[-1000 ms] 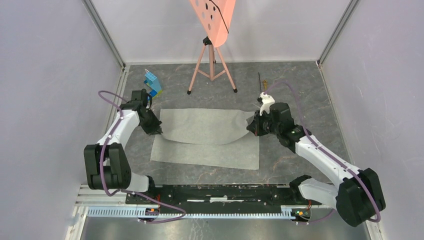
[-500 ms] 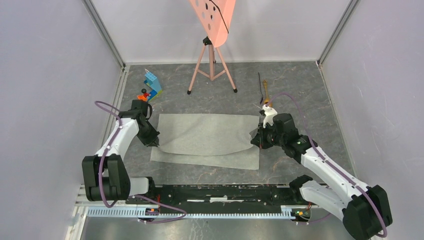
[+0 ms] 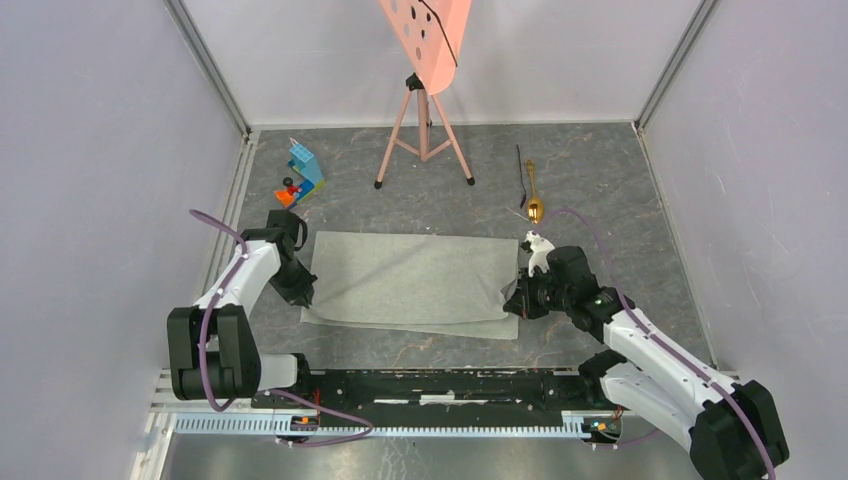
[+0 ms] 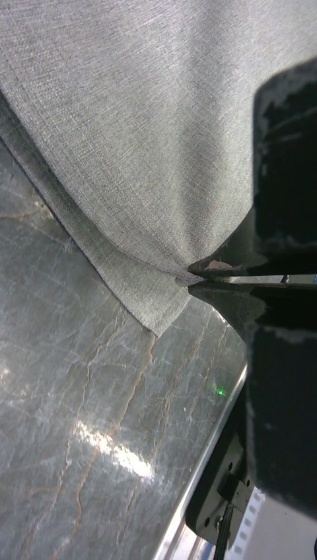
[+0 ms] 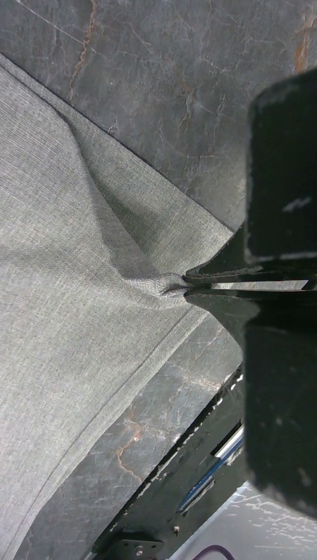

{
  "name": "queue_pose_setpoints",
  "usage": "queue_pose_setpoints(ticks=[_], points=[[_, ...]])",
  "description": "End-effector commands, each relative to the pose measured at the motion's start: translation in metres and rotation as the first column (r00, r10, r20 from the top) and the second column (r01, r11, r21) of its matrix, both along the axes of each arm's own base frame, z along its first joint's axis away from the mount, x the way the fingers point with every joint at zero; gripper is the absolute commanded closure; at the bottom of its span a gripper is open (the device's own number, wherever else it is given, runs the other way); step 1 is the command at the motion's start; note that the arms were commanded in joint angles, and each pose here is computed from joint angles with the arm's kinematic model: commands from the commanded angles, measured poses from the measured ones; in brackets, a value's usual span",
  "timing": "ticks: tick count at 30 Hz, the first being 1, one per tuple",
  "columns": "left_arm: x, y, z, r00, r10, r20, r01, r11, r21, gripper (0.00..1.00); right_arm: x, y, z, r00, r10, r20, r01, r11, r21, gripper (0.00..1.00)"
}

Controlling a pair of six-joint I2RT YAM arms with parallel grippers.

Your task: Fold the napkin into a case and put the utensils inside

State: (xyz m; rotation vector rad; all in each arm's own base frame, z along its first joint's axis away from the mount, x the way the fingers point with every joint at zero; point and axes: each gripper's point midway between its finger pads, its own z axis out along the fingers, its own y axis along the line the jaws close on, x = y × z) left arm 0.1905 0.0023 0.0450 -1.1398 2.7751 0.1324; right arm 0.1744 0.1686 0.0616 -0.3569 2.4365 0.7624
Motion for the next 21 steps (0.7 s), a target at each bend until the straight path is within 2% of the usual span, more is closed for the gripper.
queue_pose_setpoints(ticks=[1, 6, 21], points=[[0.001, 0.013, 0.016, 0.997, 0.069, 0.027, -0.071, 0.995, 0.074, 0.98, 0.009, 0.006, 0.026, 0.998, 0.01, 0.066, -0.012, 0.999, 0.029, 1.0], [0.001, 0.013, 0.02, 0.995, 0.089, 0.051, -0.093, 0.993, 0.074, 0.98, -0.001, 0.007, 0.017, 0.999, 0.017, 0.031, -0.018, 0.999, 0.05, 1.0], [-0.004, 0.011, -0.01, 0.995, 0.095, -0.04, -0.092, 0.993, 0.071, 0.98, -0.012, 0.004, -0.02, 1.0, 0.004, -0.023, -0.003, 0.999, 0.038, 1.0]])
